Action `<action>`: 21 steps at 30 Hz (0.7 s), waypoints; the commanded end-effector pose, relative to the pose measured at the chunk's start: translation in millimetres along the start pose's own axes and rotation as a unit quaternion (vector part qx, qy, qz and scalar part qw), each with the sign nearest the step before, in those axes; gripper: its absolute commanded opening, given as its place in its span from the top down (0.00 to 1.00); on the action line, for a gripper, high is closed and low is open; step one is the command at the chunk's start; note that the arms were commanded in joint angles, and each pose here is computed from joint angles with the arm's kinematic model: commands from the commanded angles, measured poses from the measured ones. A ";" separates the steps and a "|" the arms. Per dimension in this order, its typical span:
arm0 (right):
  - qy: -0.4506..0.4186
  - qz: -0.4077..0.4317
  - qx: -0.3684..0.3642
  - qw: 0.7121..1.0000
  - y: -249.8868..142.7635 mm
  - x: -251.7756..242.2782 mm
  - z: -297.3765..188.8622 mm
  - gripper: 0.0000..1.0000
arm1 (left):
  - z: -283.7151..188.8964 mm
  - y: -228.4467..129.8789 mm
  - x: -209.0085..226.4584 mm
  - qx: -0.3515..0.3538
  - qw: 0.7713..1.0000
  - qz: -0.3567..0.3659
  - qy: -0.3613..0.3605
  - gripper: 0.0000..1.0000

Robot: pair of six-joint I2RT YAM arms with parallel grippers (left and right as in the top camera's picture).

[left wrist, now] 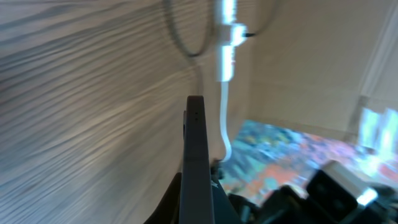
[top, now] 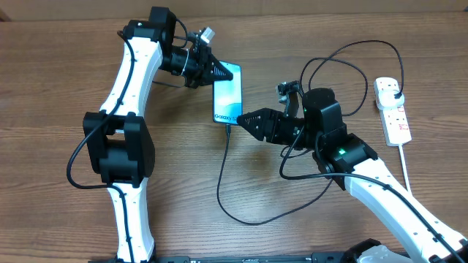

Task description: Plug charger to phone and switch on socket

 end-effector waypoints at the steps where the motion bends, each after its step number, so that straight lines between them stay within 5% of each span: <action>1: -0.019 -0.003 -0.013 1.000 4.3 -3.3 -1.1 0.46 | -12.8 -2.4 -6.5 -0.010 0.997 0.006 0.073 0.95; 21: -0.094 0.030 0.017 0.995 -11.8 -29.8 -4.0 0.45 | -14.2 -2.5 43.3 -0.019 0.973 -0.034 0.229 0.96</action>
Point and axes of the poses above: each gripper's point midway between its finger pads, its own z axis out along the fingers, its own x axis along the line the jaws close on, y = z × x, the point moved 6 cm from there along -z, back along the fingers, and after that the axes turned 8 degrees about z, right-handed, at the moved point
